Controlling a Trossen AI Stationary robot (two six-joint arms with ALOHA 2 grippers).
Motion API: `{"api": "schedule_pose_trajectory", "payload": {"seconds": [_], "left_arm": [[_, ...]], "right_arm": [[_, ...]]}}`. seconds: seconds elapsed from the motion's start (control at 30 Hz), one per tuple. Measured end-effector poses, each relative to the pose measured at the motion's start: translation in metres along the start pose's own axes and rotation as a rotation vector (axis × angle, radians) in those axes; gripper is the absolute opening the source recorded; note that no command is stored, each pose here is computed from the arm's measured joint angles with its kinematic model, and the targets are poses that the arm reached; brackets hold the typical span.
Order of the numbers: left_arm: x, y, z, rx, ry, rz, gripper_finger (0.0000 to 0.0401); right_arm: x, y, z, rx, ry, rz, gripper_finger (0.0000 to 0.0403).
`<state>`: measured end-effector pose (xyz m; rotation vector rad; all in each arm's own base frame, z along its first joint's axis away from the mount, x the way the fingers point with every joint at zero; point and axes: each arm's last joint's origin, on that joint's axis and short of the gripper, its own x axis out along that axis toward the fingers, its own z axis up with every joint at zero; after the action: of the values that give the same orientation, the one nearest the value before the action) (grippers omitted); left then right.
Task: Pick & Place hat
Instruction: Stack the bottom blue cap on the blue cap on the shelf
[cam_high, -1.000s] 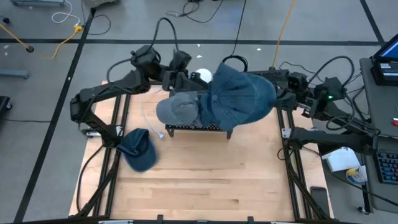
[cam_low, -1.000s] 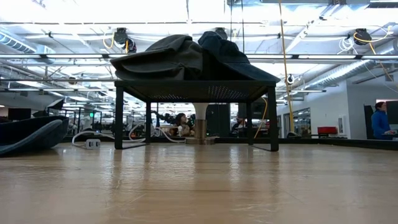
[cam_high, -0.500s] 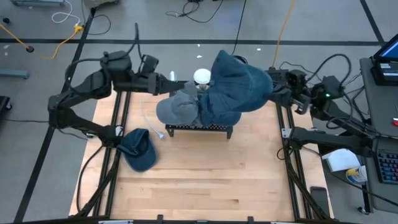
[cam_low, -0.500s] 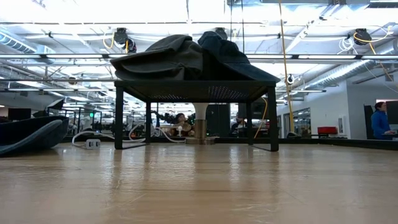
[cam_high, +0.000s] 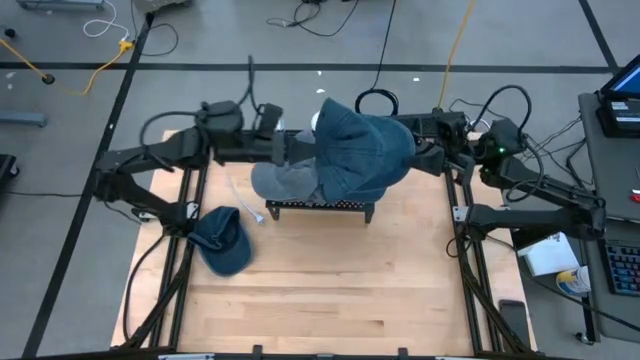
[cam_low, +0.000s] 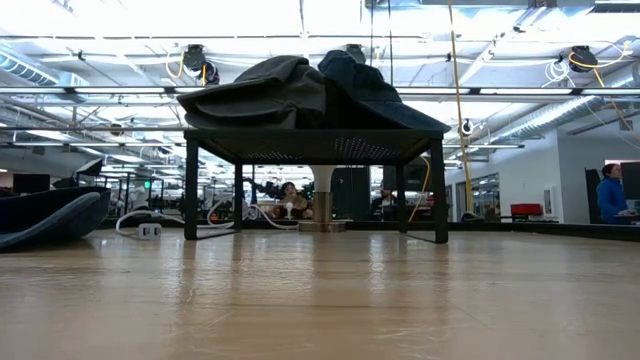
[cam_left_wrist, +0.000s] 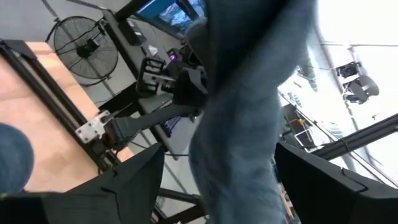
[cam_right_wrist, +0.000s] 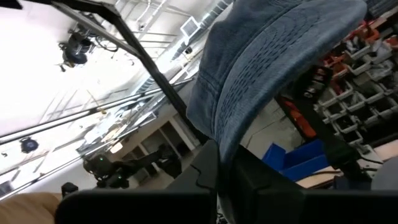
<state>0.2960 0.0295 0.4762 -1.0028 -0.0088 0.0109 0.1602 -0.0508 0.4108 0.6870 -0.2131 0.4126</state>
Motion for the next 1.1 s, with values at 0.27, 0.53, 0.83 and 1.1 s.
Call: {"api": "schedule_pose_trajectory", "payload": {"seconds": [0.27, 0.53, 0.83, 1.1], "left_arm": [[0.019, 0.009, -0.003, -0.012, 0.055, -0.040, 0.0281], [0.015, 0.006, -0.001, -0.018, 0.051, -0.066, 0.0238], [0.016, 0.006, -0.002, -0.046, 0.055, -0.061, 0.0203], [0.016, 0.006, -0.002, -0.085, 0.058, -0.058, 0.0124]], "right_arm": [[-0.002, 0.006, 0.000, 0.018, -0.003, 0.019, 0.0006], [-0.009, 0.015, 0.002, -0.005, -0.021, 0.033, 0.0005], [-0.009, 0.011, -0.002, 0.056, 0.020, 0.006, 0.0005], [-0.011, 0.014, -0.001, 0.043, 0.009, 0.009, 0.0005]]}}
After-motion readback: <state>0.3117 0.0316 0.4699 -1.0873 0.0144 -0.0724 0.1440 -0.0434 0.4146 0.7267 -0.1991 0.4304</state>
